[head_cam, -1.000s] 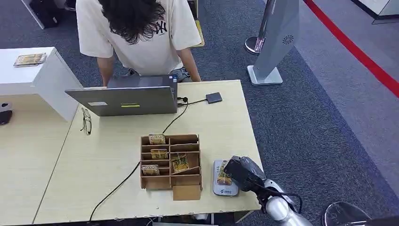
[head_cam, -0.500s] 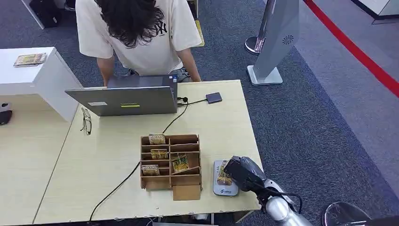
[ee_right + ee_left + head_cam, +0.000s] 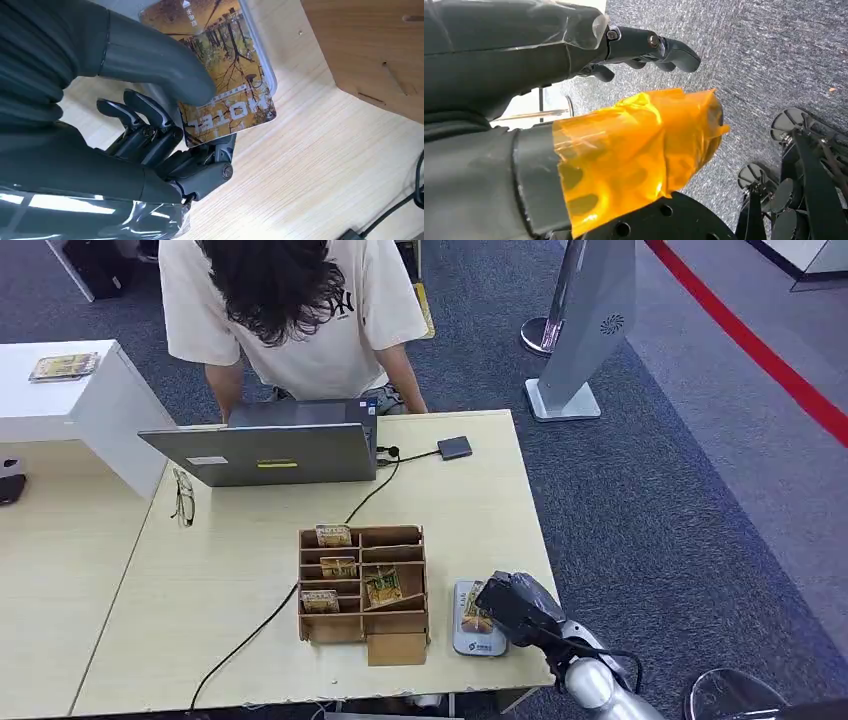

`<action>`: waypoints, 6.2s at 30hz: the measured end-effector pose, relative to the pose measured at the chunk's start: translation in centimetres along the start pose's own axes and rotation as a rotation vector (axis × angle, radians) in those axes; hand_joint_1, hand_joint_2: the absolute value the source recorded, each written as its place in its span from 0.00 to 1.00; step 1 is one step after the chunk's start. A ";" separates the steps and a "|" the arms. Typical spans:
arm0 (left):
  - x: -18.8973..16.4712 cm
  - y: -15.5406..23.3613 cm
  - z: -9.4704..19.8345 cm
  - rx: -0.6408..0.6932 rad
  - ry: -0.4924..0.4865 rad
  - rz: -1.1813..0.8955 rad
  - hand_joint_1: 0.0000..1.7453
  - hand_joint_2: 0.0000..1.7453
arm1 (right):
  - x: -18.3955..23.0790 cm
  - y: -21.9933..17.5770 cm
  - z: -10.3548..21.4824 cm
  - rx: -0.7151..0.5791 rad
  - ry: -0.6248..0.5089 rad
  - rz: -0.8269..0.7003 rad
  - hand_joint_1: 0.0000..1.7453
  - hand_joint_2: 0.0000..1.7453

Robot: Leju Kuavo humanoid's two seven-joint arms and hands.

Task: Pass the card to the sensor for recognition and then transmit it.

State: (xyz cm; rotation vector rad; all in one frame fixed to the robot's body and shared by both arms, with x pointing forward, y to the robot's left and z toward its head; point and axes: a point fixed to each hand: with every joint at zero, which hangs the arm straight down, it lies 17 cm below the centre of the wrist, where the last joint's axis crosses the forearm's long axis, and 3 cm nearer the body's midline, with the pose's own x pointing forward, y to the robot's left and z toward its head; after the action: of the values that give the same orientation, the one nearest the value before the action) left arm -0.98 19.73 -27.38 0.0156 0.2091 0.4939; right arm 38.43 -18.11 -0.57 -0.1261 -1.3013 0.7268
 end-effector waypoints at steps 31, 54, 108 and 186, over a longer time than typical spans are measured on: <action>0.0 0.0 0.0 -0.001 0.001 0.001 0.00 0.00 | -0.2 0.1 0.2 -0.002 0.004 -0.003 1.00 1.00; -0.2 -0.4 0.1 -0.006 0.002 0.010 0.00 0.00 | -0.4 0.3 0.5 0.001 0.007 -0.004 1.00 1.00; 0.6 -0.4 0.1 0.020 -0.052 0.043 0.00 0.00 | 17.7 -14.3 10.6 -0.393 -0.791 -0.709 1.00 1.00; 0.0 -1.6 0.2 -0.028 -0.032 -0.077 0.00 0.00 | 20.8 -10.8 0.0 -0.423 -0.627 -0.487 0.00 1.00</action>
State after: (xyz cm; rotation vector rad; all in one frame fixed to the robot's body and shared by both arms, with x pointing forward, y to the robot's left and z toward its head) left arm -0.19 18.32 -27.26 -0.0113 0.1705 0.4194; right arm 44.62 -15.02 21.83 0.0897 -1.9812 0.0511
